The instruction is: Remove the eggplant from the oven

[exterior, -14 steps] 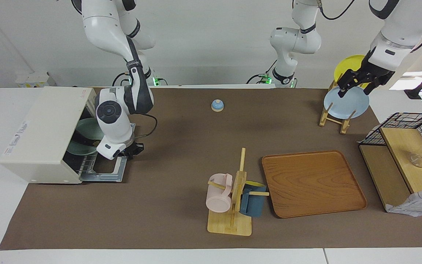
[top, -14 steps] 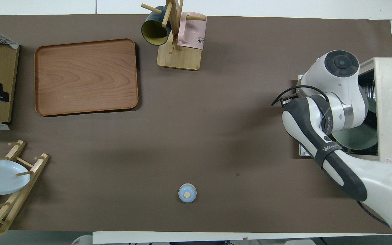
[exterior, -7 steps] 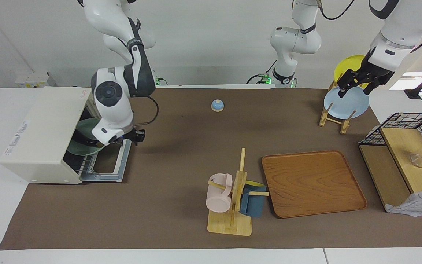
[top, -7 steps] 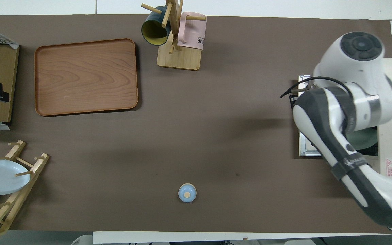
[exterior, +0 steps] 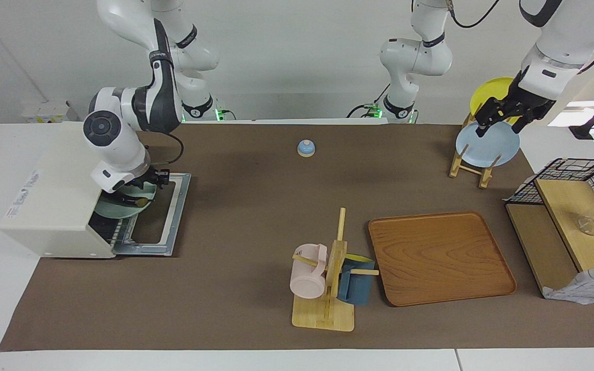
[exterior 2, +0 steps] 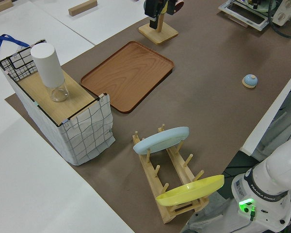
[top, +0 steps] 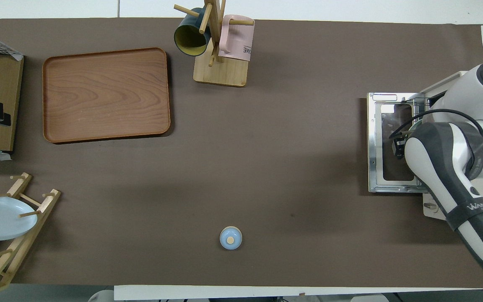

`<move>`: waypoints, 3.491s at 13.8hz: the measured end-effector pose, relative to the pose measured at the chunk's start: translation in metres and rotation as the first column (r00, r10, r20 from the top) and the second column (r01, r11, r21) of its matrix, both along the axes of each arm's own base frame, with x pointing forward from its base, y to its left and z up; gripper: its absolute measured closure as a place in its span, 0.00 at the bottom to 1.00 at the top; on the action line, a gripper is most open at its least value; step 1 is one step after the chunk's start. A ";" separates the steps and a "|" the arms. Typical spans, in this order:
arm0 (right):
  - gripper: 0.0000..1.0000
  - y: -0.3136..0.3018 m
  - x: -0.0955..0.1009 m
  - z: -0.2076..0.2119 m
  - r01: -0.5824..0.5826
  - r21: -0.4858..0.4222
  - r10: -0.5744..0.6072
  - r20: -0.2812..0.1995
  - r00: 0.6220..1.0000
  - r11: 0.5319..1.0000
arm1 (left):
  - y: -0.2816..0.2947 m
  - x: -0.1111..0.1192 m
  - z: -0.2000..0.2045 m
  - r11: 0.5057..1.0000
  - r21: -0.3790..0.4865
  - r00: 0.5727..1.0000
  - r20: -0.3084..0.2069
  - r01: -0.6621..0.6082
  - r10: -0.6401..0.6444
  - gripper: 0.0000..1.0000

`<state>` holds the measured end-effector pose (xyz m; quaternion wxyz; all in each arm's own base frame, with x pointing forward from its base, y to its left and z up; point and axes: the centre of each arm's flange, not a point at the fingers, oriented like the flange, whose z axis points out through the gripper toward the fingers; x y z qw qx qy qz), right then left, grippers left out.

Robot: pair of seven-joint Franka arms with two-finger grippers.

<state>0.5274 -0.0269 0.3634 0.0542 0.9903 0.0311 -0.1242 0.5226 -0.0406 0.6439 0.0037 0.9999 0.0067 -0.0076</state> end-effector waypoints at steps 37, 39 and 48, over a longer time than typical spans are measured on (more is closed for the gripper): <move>0.98 0.112 0.052 -0.052 -0.124 -0.060 0.130 0.104 0.986 0.990 | -0.464 -0.093 -0.319 0.928 -0.191 0.933 0.108 -0.320 0.344 0.03; 0.98 0.100 0.046 -0.063 -0.145 -0.082 0.152 0.091 0.984 0.986 | -0.465 -0.089 -0.333 0.932 -0.172 0.934 0.108 -0.320 0.340 0.28; 0.97 0.095 0.052 0.013 -0.329 -0.141 0.334 0.012 0.942 0.934 | -0.400 -0.019 -0.300 0.938 -0.059 0.933 0.099 -0.341 0.346 0.56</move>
